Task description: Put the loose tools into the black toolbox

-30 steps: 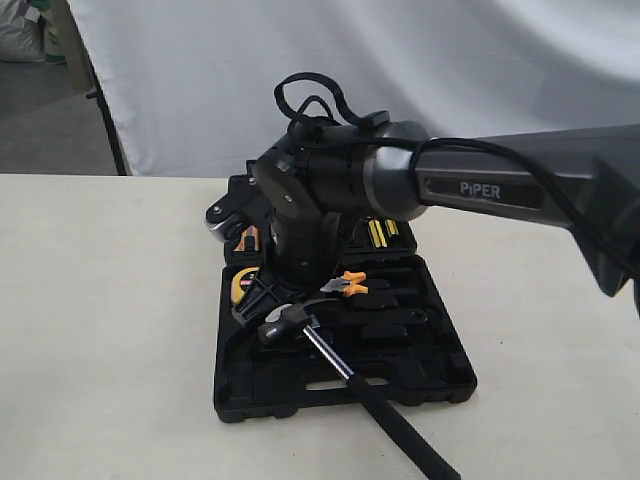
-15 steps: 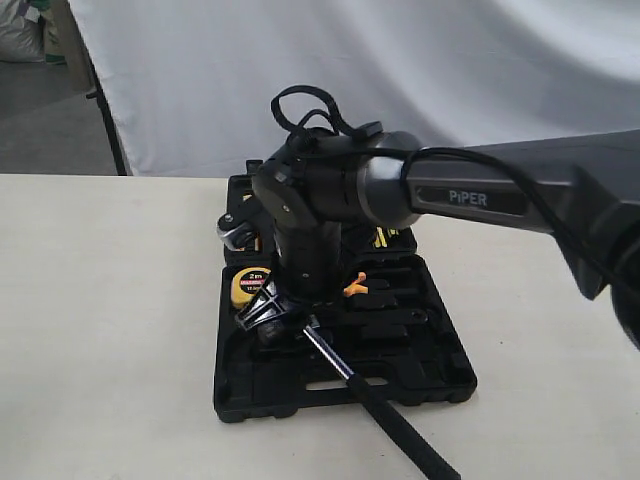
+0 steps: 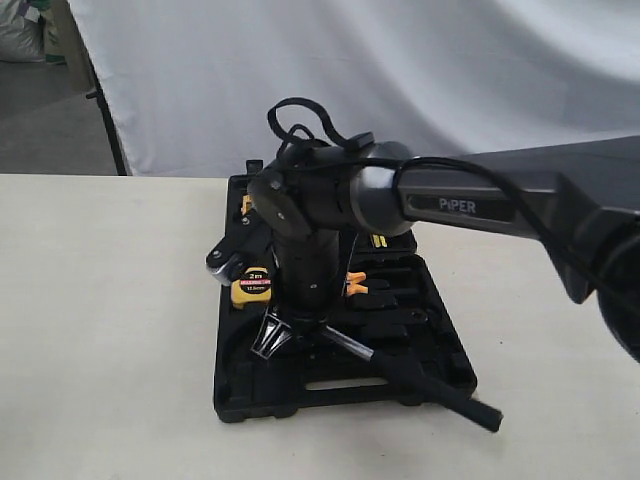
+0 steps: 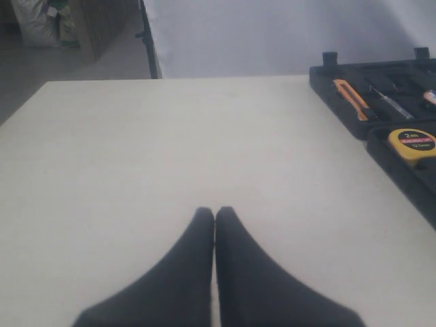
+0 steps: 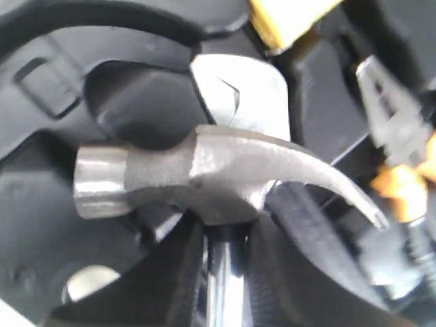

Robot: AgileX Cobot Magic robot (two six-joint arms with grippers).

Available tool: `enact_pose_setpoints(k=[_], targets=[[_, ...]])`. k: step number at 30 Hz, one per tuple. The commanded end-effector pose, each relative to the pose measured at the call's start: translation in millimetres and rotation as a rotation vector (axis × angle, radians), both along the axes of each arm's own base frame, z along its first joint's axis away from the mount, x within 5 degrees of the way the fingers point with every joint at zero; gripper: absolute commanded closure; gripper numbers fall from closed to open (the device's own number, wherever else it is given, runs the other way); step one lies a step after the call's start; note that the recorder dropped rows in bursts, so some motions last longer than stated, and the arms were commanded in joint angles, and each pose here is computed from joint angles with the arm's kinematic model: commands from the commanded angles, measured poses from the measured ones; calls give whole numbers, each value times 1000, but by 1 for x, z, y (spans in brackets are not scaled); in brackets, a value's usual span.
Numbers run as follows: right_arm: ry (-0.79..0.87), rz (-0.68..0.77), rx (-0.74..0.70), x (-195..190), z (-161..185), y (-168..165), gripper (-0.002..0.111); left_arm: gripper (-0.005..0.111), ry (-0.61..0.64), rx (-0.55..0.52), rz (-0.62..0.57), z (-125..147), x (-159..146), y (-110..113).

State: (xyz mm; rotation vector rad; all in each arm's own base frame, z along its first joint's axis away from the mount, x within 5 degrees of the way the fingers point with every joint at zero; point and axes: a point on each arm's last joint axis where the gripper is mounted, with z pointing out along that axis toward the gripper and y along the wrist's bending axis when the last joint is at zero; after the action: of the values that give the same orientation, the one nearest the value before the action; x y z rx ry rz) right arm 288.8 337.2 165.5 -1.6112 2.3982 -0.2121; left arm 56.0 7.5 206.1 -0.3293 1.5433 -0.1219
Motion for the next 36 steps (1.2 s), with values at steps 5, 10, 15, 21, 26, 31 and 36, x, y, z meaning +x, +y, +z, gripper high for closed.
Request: enact_pose_setpoints(k=[5,10,15,21,26,31,36], targets=[[4,245,14,-6,13,6,109,106,-13,2,26,2,-1,1],[19,406,20,-12,9,14,109,106,-13,2,26,2,-1,1],[21,614,-40,-24,-2,25,109,106,-13,2,26,2,-1,1],[15,676,-47,-31,-10,33,109,106,-13,2,26,2,-1,1],[18,676,-49,-31,-11,33,109,106,-13,2,26,2,-1,1],[23,673,-52,-31,-15,33,109,106,-13,2,26,2,-1,1],[34,624,-62,-30,-21,32,109,106,-13,2,26,2,-1,1]])
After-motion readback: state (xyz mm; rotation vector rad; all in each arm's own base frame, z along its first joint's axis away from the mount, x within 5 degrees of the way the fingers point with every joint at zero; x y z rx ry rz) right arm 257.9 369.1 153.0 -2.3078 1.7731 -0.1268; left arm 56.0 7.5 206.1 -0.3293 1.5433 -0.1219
